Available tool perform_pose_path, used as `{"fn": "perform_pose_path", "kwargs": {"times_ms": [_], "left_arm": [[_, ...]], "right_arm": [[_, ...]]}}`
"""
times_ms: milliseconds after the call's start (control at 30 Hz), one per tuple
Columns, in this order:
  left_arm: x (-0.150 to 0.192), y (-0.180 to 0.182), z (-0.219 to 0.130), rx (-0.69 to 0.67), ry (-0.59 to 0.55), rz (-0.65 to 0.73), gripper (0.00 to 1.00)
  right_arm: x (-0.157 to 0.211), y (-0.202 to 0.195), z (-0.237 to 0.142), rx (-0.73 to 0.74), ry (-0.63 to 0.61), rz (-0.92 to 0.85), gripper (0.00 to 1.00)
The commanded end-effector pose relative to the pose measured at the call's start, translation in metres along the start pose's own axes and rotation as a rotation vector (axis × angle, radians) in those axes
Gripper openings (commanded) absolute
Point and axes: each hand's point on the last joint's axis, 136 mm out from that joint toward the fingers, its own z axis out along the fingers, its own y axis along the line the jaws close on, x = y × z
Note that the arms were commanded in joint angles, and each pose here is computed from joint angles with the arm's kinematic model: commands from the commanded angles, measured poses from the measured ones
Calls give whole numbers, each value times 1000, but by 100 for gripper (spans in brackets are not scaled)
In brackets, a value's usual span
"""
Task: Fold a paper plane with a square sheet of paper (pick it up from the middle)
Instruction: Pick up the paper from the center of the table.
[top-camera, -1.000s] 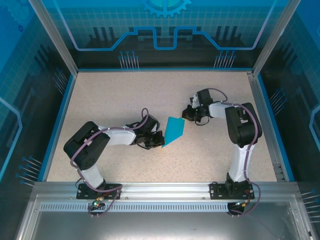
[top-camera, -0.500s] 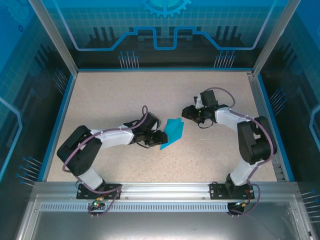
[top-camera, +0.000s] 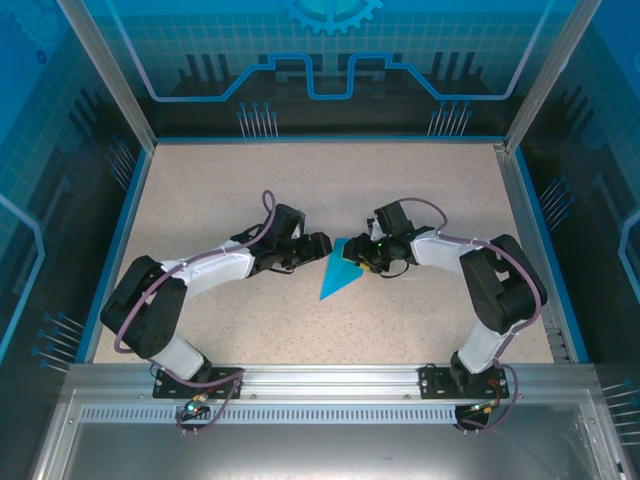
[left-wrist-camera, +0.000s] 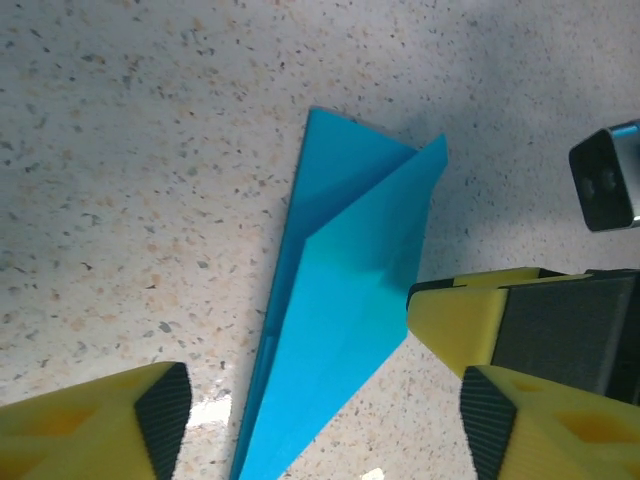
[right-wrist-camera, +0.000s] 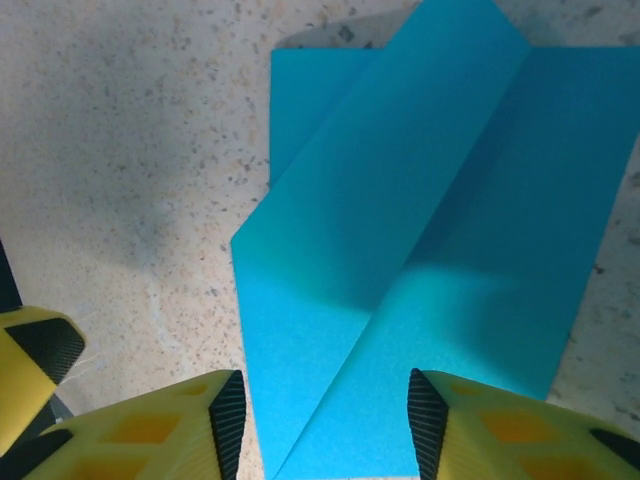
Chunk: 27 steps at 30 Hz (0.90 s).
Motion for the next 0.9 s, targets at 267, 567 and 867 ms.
{"fn": "perform_pose_path", "kwargs": {"times_ms": [267,567,867], "left_arm": [[-9,28,2,-53,-35,-54,90],[-12,35,-3,-39,-41,-90,95],[-15,25,-8,73,-12,-147,99]], "right_arm": [[-6,17,17,-39,10,9,42],[-2,19,29,-59,46,10,38],[-1,38,28,-155,38,-51,10]]}}
